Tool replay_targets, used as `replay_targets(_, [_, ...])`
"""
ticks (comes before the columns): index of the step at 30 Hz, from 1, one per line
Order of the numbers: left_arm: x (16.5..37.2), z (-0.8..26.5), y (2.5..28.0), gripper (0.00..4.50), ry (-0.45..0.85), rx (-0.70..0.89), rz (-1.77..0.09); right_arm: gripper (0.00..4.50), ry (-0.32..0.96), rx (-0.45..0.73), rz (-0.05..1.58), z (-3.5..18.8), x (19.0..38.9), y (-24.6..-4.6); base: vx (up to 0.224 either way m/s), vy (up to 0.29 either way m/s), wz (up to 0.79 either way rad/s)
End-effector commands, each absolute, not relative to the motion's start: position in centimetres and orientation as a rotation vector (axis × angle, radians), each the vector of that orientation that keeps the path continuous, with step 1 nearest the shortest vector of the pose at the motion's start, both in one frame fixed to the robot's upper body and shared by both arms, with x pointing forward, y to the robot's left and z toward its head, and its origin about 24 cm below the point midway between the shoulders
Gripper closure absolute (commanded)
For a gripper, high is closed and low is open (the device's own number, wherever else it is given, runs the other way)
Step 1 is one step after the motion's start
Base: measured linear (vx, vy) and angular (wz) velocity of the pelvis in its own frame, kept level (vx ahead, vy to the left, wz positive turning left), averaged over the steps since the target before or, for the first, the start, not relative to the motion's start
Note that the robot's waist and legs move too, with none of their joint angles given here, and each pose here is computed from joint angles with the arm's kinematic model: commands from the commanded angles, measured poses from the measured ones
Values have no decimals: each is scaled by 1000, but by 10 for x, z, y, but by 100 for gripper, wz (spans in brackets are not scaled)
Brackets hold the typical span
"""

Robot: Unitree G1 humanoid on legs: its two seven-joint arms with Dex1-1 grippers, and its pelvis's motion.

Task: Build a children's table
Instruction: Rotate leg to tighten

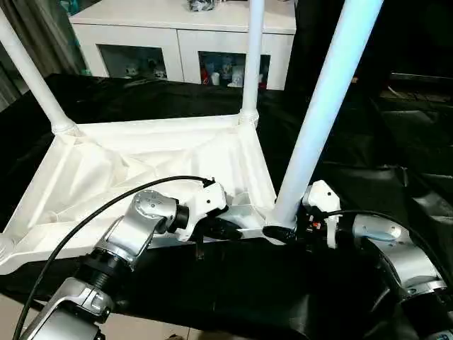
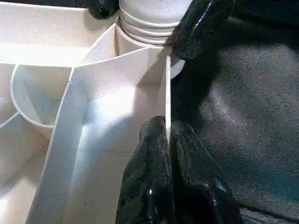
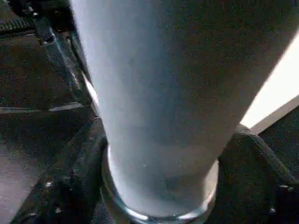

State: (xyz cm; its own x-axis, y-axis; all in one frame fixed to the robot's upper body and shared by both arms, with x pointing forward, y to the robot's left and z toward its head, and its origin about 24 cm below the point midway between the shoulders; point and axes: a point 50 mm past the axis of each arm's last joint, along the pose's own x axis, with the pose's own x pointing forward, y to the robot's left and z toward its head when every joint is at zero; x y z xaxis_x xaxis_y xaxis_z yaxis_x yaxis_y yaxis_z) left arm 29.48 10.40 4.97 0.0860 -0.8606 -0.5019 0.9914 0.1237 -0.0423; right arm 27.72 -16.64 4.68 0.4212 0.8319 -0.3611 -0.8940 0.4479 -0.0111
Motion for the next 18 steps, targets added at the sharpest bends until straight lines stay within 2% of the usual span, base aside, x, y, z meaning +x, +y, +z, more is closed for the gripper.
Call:
replay_targets(1, [290, 60, 95, 450, 404, 325, -1506, 129, 315, -211, 1096, 53, 280, -166, 0, 0, 0])
replay_targets(4, [290, 60, 96, 450, 407, 327, -1504, 161, 319, -209, 1097, 53, 280, -166, 0, 0, 0])
replay_targets(10, [291, 60, 95, 450, 407, 328, -1495, 177, 318, -206, 1084, 52, 281, -166, 0, 0, 0])
replay_targets(18, [306, 56, 92, 450, 383, 316, -1329, 178, 293, -149, 858, 42, 296, -161, 0, 0, 0])
